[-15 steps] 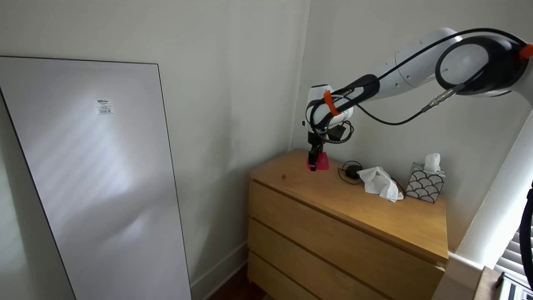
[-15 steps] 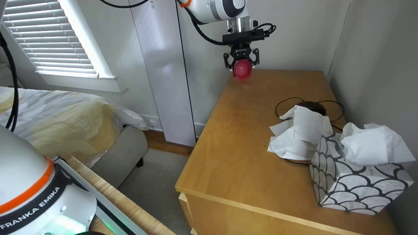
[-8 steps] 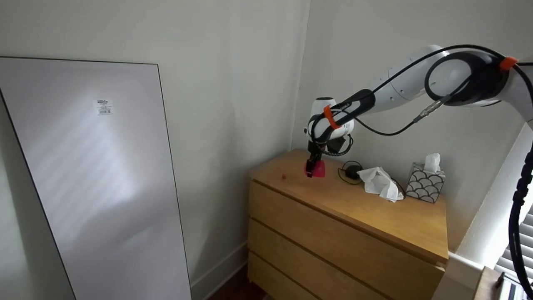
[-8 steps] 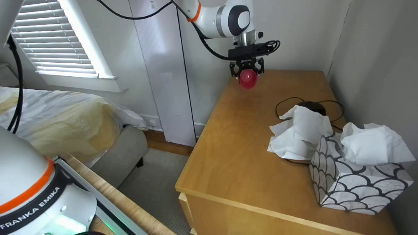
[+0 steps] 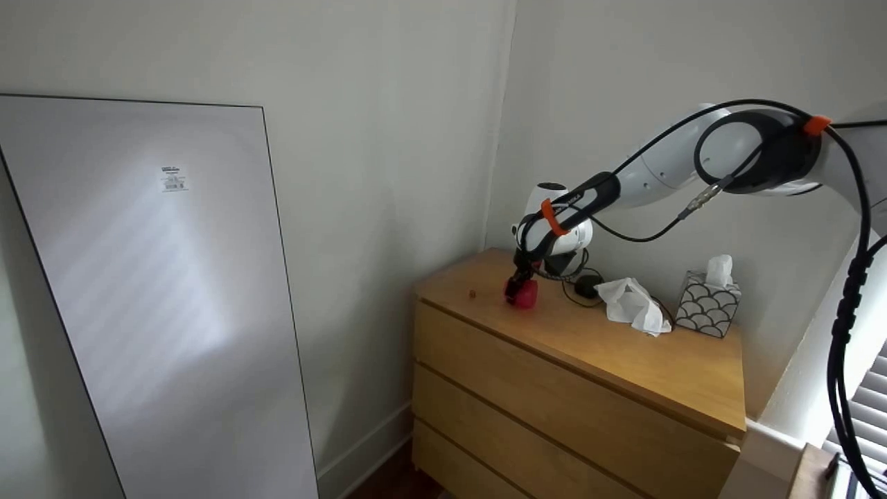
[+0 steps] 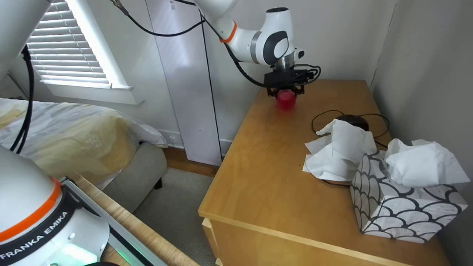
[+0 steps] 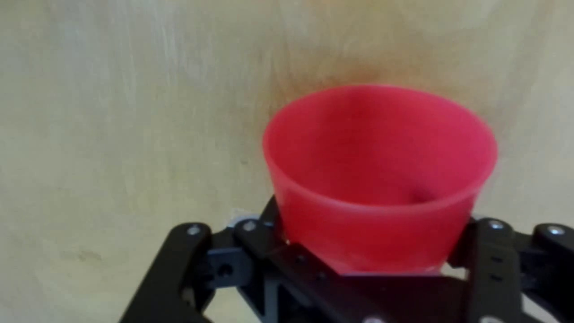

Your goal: Place the red cup upside down

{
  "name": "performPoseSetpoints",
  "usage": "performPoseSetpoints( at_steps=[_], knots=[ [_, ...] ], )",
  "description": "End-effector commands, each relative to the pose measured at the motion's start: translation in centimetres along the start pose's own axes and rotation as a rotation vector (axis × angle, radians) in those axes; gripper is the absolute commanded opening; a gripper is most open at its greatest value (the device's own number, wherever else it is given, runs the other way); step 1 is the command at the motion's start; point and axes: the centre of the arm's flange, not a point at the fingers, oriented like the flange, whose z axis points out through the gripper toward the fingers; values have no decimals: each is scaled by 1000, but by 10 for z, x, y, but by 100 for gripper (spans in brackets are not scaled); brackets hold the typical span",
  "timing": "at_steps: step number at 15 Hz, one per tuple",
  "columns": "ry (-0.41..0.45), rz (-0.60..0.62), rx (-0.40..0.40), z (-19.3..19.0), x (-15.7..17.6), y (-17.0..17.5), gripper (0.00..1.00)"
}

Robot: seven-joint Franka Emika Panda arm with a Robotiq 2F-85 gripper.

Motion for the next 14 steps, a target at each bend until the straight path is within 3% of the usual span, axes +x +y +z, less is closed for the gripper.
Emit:
performPoseSetpoints(
  at_steps=[1, 4, 8, 14],
  knots=[
    [40, 8, 42, 8, -3, 1, 93],
    [29, 1, 61, 1, 1, -2, 100],
    [5, -46, 50, -8, 16, -10, 100],
    [-161, -130, 1, -17, 52, -17, 100]
  ],
)
